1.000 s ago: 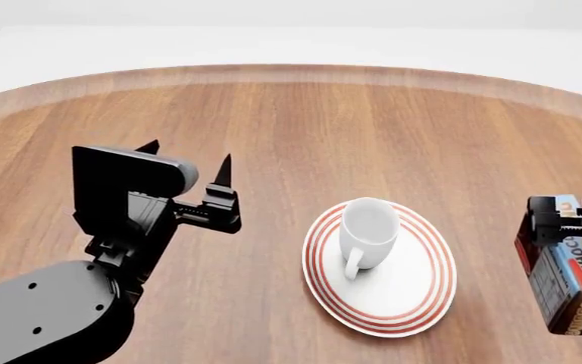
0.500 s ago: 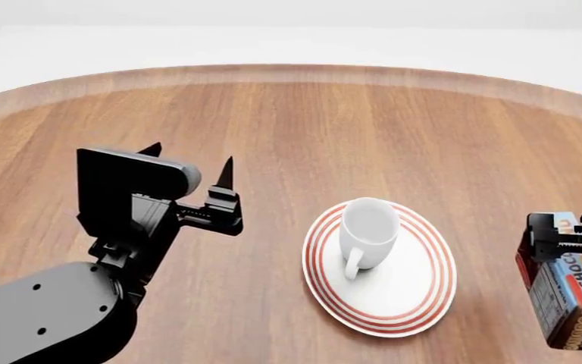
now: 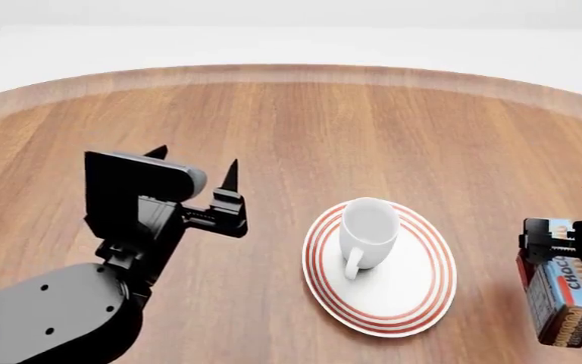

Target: Pick up the white mug and put it on the plate, and put the chocolate pudding to the right of the plate.

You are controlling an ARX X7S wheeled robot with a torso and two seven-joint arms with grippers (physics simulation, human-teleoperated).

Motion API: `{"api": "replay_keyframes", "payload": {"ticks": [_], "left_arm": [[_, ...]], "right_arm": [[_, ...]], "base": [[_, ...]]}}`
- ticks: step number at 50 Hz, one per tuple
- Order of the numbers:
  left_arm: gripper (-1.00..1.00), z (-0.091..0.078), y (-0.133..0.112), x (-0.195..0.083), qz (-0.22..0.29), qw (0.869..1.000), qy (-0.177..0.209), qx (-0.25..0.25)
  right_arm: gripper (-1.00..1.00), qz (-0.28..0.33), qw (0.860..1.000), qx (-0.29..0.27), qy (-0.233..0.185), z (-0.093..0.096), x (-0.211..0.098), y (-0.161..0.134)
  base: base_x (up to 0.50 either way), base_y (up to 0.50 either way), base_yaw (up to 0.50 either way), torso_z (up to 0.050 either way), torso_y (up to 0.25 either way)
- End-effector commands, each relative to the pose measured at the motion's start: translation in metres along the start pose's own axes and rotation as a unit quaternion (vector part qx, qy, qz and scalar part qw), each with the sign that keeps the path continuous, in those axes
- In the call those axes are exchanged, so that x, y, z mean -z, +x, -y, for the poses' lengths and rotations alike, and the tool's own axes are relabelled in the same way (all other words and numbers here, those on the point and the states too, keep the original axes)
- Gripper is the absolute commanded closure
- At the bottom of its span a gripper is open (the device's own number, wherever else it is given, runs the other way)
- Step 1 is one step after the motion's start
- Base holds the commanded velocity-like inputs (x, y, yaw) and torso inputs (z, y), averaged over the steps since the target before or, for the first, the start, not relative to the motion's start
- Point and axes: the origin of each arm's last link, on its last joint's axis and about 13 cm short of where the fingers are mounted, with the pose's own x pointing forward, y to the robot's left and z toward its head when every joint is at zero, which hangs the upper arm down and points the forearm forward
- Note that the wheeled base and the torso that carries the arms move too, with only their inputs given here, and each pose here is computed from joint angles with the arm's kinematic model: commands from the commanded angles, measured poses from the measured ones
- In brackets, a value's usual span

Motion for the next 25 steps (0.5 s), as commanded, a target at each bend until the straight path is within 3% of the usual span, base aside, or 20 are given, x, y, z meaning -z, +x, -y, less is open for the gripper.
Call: {"api": "replay_keyframes", "payload": {"ticks": [1, 25], "left_arm": [[-1.0, 0.002, 0.001, 0.005, -0.003, 1.0, -0.006, 0.005], [-1.0, 0.003, 0.003, 0.009, -0.009, 1.0, -0.007, 0.007]], "right_arm": [[1.0, -0.002, 1.0, 0.005, 0.005, -0.003, 0.009, 0.027], [1.0, -0.019, 0.999, 0.03, 0.018, -0.003, 0.027, 0.058]], "base": [[0.0, 0.0, 0.0, 0.0, 0.0], [0.0, 0.0, 0.0, 0.0, 0.0]]}}
